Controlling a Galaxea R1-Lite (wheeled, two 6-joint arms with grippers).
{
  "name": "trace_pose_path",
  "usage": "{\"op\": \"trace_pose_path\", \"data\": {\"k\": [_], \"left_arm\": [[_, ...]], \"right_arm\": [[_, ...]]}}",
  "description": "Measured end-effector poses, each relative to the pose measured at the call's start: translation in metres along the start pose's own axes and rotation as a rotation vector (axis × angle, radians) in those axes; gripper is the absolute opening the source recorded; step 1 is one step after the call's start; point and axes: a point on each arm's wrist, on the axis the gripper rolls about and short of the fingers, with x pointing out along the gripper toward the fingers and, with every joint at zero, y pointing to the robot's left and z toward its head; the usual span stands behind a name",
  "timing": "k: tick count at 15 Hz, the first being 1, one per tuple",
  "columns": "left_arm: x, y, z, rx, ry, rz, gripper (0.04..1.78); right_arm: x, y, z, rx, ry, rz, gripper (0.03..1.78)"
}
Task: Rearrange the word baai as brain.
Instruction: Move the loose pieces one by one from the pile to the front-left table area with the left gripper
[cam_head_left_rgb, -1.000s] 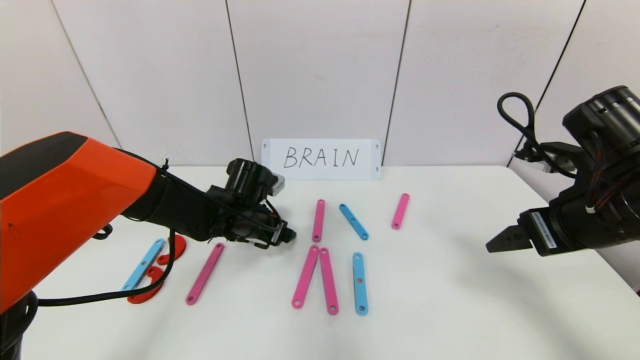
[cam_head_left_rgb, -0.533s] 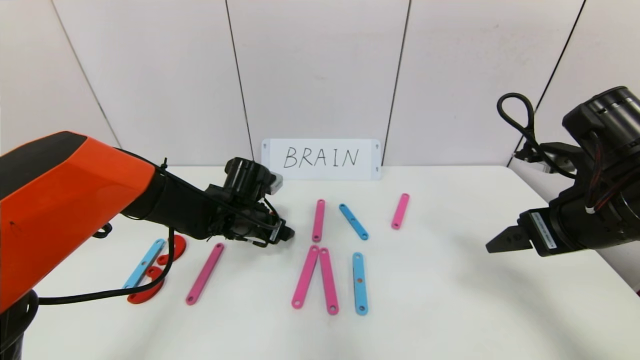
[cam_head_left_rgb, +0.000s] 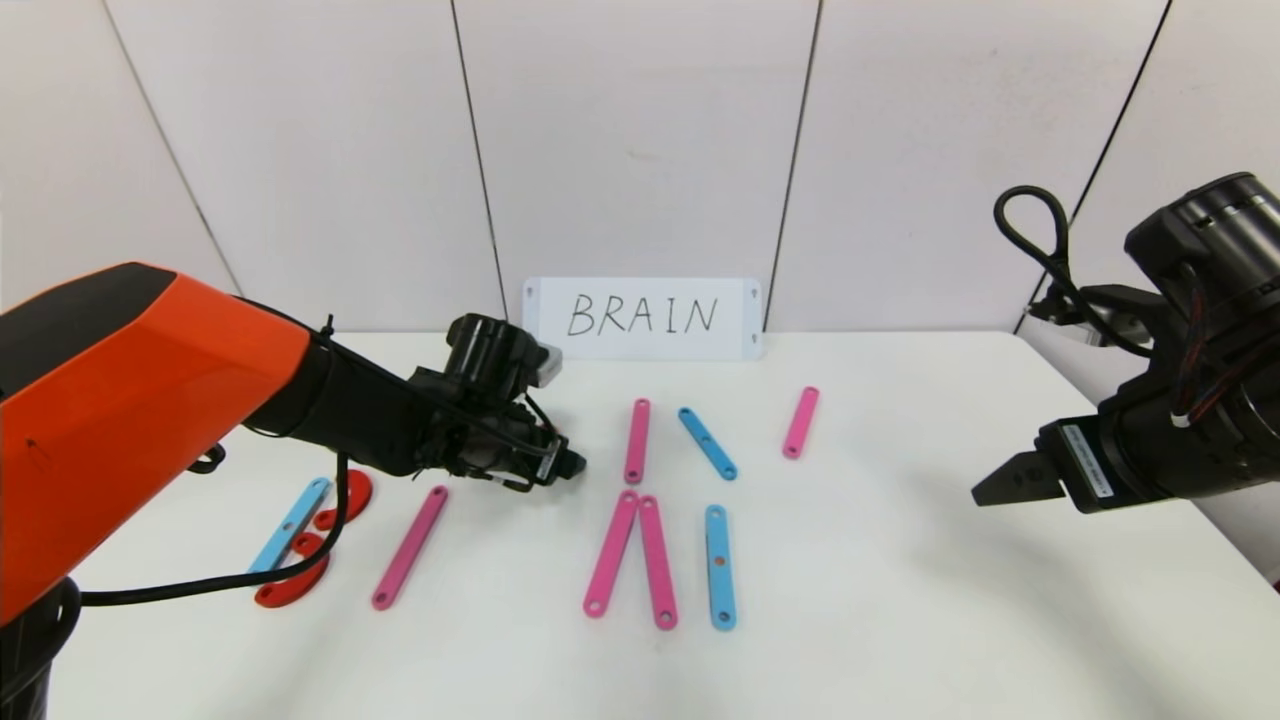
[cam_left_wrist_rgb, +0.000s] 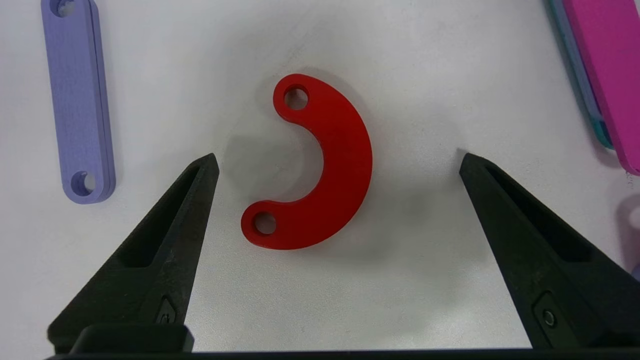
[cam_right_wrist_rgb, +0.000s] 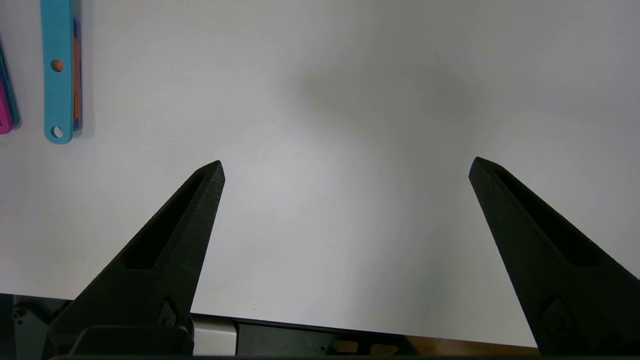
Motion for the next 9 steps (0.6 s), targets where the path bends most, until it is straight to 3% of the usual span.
{"op": "trace_pose_path", "data": {"k": [3,5,7,9], "left_arm": [[0.0022,-0.0008,-0.0014,0.002,0.006,-0.002,1.64],[0.0024,-0.0008,-0.0015,0.002,0.006,-0.002,1.49],[0.0022,-0.0007,-0.0015,0.002,0.006,-0.001,1.23],[0.0024,-0.0008,-0.0017,0.001,0.008,-0.002,0.86]], "right_arm": [[-0.0004,0.0000,-0.0001,0.000,-0.001,0.000,1.71],[-0.0005,0.0000,-0.0001,0.000,-0.001,0.000,1.71],[-0.0009,-0.0002,-0.0002,0.001,-0.003,0.000,1.71],[-0.0010,-0.0003,-0.0002,0.001,-0.003,-0.001,1.71]]}}
